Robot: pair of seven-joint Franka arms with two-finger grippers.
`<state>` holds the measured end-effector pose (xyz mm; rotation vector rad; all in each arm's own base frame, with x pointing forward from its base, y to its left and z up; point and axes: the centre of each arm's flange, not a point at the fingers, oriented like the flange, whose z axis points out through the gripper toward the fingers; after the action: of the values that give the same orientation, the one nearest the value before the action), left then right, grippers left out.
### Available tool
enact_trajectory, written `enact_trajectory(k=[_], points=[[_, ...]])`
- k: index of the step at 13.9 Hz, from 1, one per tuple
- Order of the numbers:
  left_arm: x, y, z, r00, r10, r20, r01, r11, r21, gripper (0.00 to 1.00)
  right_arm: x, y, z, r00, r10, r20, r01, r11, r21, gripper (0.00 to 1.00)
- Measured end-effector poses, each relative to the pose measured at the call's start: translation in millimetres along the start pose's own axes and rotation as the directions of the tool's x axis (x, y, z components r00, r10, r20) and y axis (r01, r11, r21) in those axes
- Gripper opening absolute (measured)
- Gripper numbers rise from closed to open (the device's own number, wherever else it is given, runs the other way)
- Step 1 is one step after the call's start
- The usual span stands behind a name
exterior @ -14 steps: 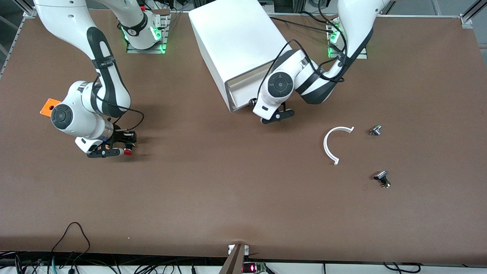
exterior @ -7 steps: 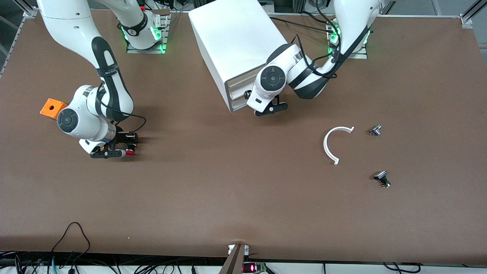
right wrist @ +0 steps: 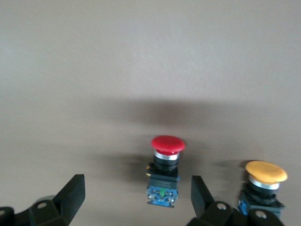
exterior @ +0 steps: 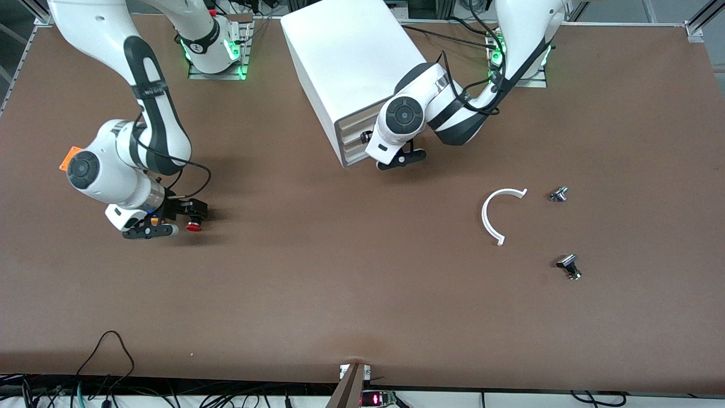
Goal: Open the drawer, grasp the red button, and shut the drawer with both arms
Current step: 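Place the red button beside the yellow button and open the right gripper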
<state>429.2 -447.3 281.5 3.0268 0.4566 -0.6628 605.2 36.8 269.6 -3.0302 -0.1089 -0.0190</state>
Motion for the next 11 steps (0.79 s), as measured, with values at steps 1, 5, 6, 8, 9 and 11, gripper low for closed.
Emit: enact_trajectory(k=[1,5,6,8,9,11], points=[[-3.2,1.3,0.6,1.0,0.005,0.002,-0.005,1.0,0.002,1.0,1.8,-3.1,-16.9,1.0,-0.005,-0.015,0.005,1.0,0.013,1.0],[-4.2,1.6,0.9,1.0,0.005,0.003,-0.005,1.0,0.002,1.0,2.0,-6.0,-67.2,0.998,-0.018,-0.056,0.02,0.999,0.04,1.0],[-4.0,1.5,0.8,1.0,0.005,0.003,-0.005,1.0,0.002,1.0,0.6,-3.9,-77.1,0.998,-0.029,-0.054,0.03,0.999,0.032,1.0],[-1.7,0.2,-1.1,1.0,0.001,0.003,-0.001,1.0,0.0,1.0,-2.9,-2.5,-99.5,0.998,-0.03,-0.046,0.031,0.999,0.025,1.0],[1.8,-1.9,-5.6,1.0,-0.005,0.003,0.005,1.0,-0.001,1.0,-4.8,-1.7,-112.8,0.999,-0.023,-0.039,0.024,1.0,0.008,1.0],[17.6,-11.0,-26.4,1.0,-0.03,-0.003,0.03,0.999,-0.018,1.0,-10.6,-3.3,-144.6,1.0,-0.005,-0.029,0.004,1.0,-0.023,1.0]])
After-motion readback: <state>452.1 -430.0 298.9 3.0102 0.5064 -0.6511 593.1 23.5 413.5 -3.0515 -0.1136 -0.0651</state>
